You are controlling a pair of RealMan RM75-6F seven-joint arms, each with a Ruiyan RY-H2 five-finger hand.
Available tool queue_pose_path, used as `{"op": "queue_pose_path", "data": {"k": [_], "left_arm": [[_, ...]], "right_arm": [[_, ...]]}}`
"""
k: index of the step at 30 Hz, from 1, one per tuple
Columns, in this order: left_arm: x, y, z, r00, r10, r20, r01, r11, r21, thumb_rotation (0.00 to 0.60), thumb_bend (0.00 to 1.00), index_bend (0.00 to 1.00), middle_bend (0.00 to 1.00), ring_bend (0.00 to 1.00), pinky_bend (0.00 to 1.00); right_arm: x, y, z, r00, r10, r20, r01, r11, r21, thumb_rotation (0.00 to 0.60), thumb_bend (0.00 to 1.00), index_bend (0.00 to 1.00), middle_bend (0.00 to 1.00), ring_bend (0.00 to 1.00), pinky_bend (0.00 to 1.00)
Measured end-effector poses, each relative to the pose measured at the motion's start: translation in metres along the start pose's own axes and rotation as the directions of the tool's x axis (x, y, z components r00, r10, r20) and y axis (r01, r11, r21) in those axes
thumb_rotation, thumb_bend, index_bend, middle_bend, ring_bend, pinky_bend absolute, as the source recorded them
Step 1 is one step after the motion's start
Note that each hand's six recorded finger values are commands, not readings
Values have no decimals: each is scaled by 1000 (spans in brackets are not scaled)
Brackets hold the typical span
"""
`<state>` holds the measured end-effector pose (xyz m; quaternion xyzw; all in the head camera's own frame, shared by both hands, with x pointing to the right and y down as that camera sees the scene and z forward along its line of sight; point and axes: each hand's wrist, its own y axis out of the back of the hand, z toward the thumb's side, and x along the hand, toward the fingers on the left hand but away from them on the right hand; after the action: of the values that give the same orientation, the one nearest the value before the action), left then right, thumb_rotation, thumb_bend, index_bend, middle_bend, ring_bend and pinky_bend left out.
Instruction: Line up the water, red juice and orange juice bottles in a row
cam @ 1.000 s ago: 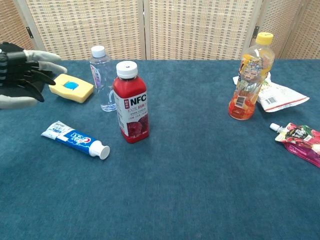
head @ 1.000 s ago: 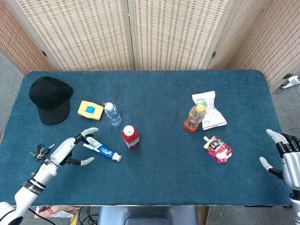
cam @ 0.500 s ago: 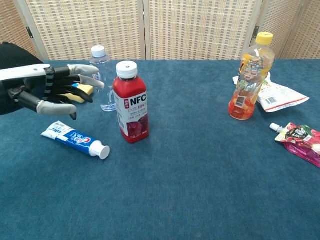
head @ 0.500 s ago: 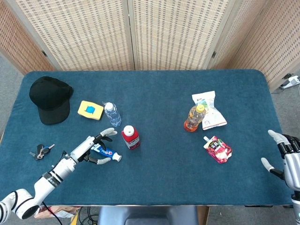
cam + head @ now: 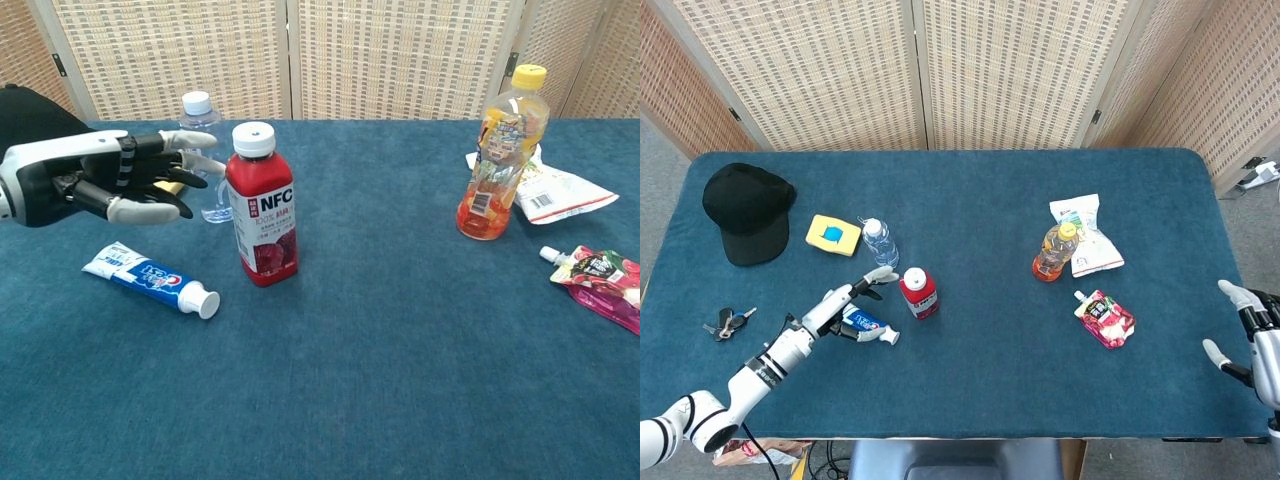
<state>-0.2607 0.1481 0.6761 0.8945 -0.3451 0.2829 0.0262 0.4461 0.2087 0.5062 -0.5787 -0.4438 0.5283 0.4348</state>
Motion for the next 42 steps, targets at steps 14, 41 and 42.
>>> {"op": "queue_pose_path", "data": {"k": [14, 41, 42], "left_arm": [[25, 0, -3, 1000, 6, 14, -6, 1000, -27, 600, 204, 12, 32, 57, 159], [77, -33, 2, 996, -75, 54, 76, 997, -28, 600, 204, 11, 29, 79, 163], [80, -35, 2, 996, -73, 53, 75, 997, -27, 600, 204, 16, 29, 83, 163]], "right_arm": [[1, 3, 0, 1000, -4, 2, 4, 1000, 7, 600, 199, 200, 288, 223, 257], [6, 5, -4, 1000, -7, 22, 6, 1000, 15, 600, 204, 205, 294, 223, 257], [7, 5, -5, 1000, -6, 23, 6, 1000, 16, 600, 204, 205, 294, 223, 257]]}}
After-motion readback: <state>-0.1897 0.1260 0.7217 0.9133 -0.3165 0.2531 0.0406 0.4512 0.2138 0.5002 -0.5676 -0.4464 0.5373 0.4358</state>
